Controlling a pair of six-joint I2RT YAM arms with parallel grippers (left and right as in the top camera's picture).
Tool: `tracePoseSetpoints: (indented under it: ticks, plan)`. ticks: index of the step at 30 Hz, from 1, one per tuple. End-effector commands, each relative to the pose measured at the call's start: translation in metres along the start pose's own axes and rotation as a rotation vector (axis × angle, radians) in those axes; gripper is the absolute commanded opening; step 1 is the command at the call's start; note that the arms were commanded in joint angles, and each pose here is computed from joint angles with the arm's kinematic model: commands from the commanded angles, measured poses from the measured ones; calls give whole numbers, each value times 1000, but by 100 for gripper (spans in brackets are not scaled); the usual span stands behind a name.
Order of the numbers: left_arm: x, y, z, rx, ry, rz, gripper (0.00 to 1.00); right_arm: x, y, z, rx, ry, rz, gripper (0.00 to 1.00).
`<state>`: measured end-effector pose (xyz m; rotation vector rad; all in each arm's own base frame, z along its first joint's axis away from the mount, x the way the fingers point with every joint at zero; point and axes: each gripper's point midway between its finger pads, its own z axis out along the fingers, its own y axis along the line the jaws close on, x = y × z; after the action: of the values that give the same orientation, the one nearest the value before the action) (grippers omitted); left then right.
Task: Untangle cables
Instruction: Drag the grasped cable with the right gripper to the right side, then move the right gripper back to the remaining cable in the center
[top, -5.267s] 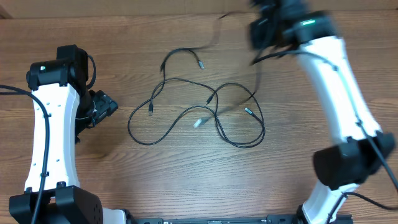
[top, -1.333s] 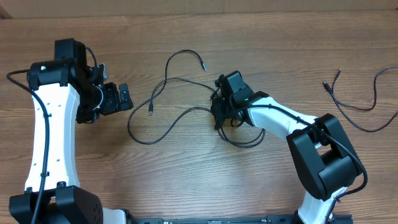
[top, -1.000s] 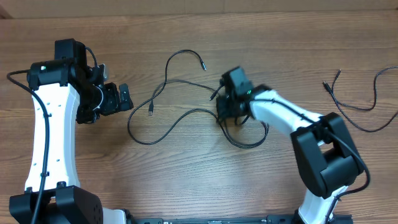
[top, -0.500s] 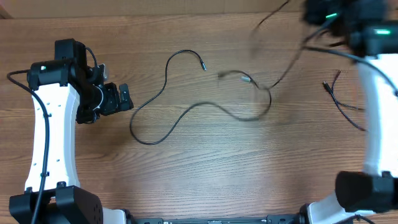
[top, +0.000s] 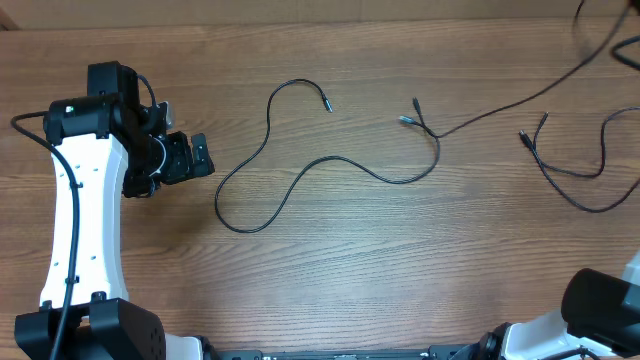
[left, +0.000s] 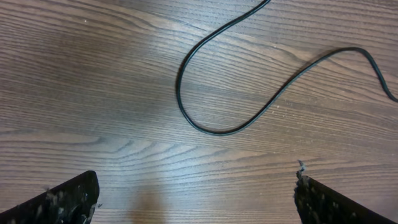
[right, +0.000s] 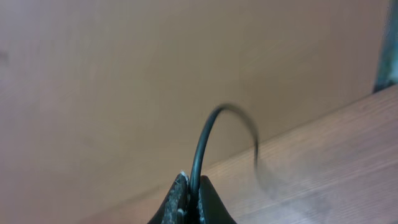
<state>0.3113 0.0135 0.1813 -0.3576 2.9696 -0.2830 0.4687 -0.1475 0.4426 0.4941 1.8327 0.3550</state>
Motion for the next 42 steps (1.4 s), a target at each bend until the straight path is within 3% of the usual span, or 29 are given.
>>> tracePoseSetpoints:
  ticks: [1, 4, 10, 17, 20, 23, 26, 28, 29, 31, 34, 42]
  plan:
    - [2, -2, -2, 12, -5, 11, 100, -44, 3, -24, -88, -112, 109, 4]
    - [2, -2, -2, 12, -4, 10, 100, -80, 11, -46, -219, -205, 128, 4]
    - [2, -2, -2, 12, -5, -1, 100, -128, 6, -78, -275, -380, 134, 7]
    - [2, -2, -2, 12, -5, -8, 100, -135, 3, -83, -276, -412, 121, 9]
    - [2, -2, -2, 12, -5, -9, 100, -123, -24, -72, -145, -383, 134, 9]
    - [2, -2, -2, 12, -4, -9, 100, -99, -59, -61, 21, -315, 178, 11]
    - [2, -2, -2, 12, -4, -8, 100, -66, -74, -52, 84, -185, 207, 25]
    - [2, -2, -2, 12, -5, -10, 100, -38, -77, -46, 102, -79, 234, 29]
    - [2, -2, -2, 13, -6, -15, 100, -23, -77, -43, 107, -20, 248, 37]
    - [1, -2, -2, 13, -9, -14, 100, 7, -73, -38, 112, 96, 239, 52]
    - [1, -2, -2, 13, -8, -14, 100, 51, -63, -29, 112, 263, 189, 66]
    - [-1, -2, -2, 14, -17, -12, 100, 179, 15, -1, -55, 698, -30, 80]
